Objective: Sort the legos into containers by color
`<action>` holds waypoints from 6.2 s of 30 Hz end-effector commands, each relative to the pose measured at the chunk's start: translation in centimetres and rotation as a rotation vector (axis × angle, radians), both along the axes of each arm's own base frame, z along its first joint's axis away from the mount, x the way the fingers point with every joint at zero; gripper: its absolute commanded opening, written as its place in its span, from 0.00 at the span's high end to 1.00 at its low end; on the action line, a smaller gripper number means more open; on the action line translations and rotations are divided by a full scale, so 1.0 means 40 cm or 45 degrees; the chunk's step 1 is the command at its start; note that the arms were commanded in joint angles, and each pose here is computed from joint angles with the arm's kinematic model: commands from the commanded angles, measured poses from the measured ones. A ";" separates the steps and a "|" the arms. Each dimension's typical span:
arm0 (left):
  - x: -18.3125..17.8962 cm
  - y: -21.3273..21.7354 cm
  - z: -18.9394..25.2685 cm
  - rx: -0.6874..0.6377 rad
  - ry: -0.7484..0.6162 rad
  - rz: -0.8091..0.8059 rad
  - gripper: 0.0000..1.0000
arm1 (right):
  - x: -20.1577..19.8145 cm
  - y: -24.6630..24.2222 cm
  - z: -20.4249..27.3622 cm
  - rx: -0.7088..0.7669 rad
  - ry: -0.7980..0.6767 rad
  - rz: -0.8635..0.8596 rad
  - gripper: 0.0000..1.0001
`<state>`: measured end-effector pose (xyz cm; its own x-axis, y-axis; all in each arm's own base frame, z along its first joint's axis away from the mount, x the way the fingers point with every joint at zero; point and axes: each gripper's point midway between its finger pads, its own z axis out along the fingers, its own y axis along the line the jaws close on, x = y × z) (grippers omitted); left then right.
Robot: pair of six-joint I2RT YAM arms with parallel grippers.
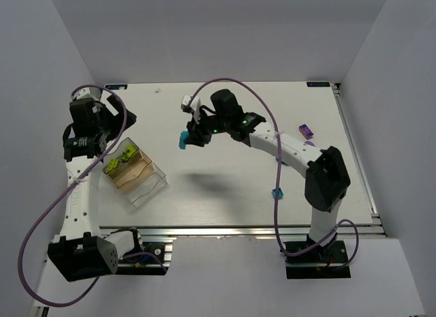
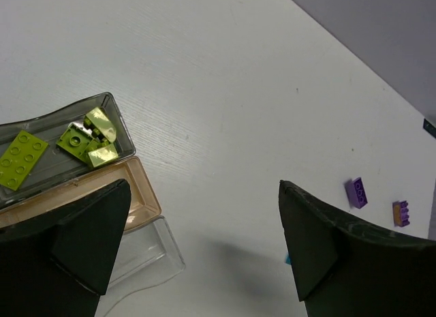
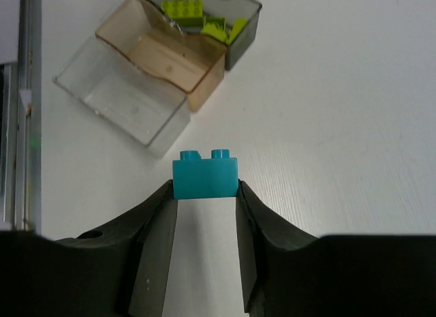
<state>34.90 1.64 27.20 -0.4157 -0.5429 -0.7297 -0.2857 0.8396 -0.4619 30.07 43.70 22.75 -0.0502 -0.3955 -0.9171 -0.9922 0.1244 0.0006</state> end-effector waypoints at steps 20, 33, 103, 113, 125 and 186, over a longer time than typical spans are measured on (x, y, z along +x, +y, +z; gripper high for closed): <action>-0.172 0.055 0.185 0.105 -0.125 0.235 0.02 | -0.001 0.468 -0.076 0.381 0.160 -0.024 0.98; -0.141 -0.014 0.191 0.010 -0.191 0.049 0.02 | -0.006 0.477 -0.163 0.307 0.085 0.027 0.33; -0.022 -0.455 -0.019 -0.298 -0.108 -0.547 0.21 | 0.277 -0.939 -0.450 -0.272 1.081 -1.976 0.38; -0.034 -0.471 -0.019 -0.337 -0.125 -0.592 0.21 | 0.290 -0.918 -0.428 -0.240 1.050 -1.879 0.75; -0.123 -0.648 0.022 -0.616 -0.299 -0.987 0.02 | 0.329 -0.706 -0.091 0.250 0.814 -1.275 1.00; -0.024 -0.951 -0.069 -0.320 -0.251 -1.179 0.38 | 0.154 -0.448 0.120 0.525 0.955 -0.919 1.00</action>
<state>33.91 -35.87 22.19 -0.6643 -0.2027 -0.7195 0.5015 0.5929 -0.6300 36.68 25.46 24.87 -0.7921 0.2852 -0.5397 -0.3347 0.5365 0.7747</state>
